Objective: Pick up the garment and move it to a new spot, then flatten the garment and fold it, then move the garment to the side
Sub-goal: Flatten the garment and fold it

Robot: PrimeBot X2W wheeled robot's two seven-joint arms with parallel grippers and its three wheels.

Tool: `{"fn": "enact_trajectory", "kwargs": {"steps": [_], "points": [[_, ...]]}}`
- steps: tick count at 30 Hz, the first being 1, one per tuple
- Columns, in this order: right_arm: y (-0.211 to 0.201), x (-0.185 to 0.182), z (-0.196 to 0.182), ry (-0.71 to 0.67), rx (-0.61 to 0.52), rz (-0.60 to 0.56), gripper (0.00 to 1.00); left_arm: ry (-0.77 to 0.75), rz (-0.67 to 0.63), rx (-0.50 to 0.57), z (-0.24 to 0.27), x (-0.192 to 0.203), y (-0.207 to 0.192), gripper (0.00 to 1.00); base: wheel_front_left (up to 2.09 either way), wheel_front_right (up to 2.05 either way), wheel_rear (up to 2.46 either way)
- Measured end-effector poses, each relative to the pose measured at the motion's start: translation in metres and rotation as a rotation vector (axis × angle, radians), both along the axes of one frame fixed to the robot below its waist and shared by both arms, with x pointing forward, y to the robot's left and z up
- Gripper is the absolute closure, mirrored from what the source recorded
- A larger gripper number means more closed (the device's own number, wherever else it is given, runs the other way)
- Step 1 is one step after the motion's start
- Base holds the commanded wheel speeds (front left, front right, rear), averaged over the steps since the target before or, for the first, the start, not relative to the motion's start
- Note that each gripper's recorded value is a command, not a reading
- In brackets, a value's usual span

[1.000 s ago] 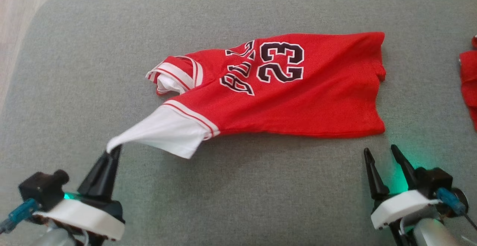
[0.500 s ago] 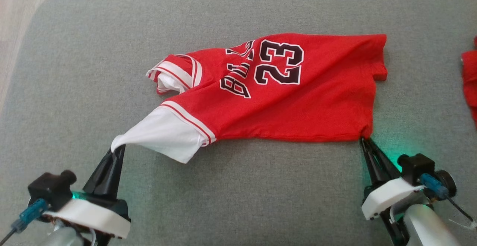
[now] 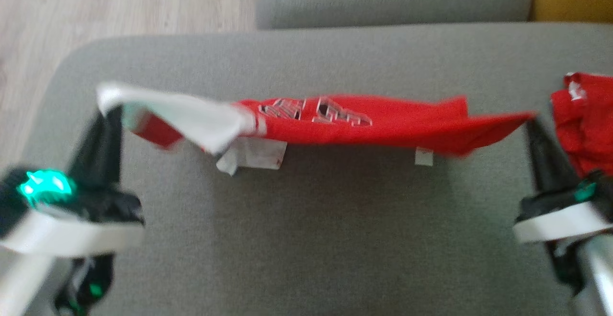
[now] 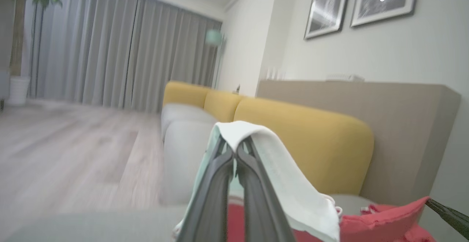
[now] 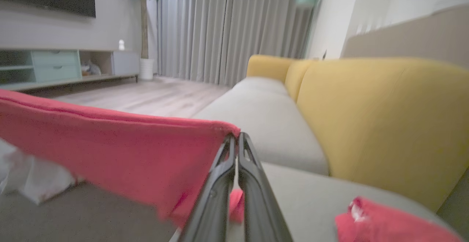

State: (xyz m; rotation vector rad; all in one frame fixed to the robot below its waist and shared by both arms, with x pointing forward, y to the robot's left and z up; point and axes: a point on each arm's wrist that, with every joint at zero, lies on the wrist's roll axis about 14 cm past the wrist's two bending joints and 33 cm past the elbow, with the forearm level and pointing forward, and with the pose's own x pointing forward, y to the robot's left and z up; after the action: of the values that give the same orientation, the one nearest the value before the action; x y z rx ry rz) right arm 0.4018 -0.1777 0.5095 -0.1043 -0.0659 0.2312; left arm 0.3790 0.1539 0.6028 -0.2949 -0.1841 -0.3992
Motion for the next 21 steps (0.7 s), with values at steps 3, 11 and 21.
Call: {"fn": "enact_trajectory", "kwargs": {"steps": [3,11,21], "points": [[-0.015,-0.003,0.060,-0.181,-0.007,-0.031,1.00,-0.210,-0.020,-0.014,0.066,-0.002,-0.005,1.00,0.00,0.00,0.00],[-0.038,-0.006,0.204,-0.588,-0.104,-0.069,1.00,-0.634,-0.146,0.120,0.206,-0.004,-0.053,1.00,0.00,0.00,0.00],[-0.046,0.085,0.229,-0.496,-0.126,-0.079,1.00,-0.503,-0.123,0.266,0.187,0.109,-0.081,1.00,0.00,0.00,0.00]]}}
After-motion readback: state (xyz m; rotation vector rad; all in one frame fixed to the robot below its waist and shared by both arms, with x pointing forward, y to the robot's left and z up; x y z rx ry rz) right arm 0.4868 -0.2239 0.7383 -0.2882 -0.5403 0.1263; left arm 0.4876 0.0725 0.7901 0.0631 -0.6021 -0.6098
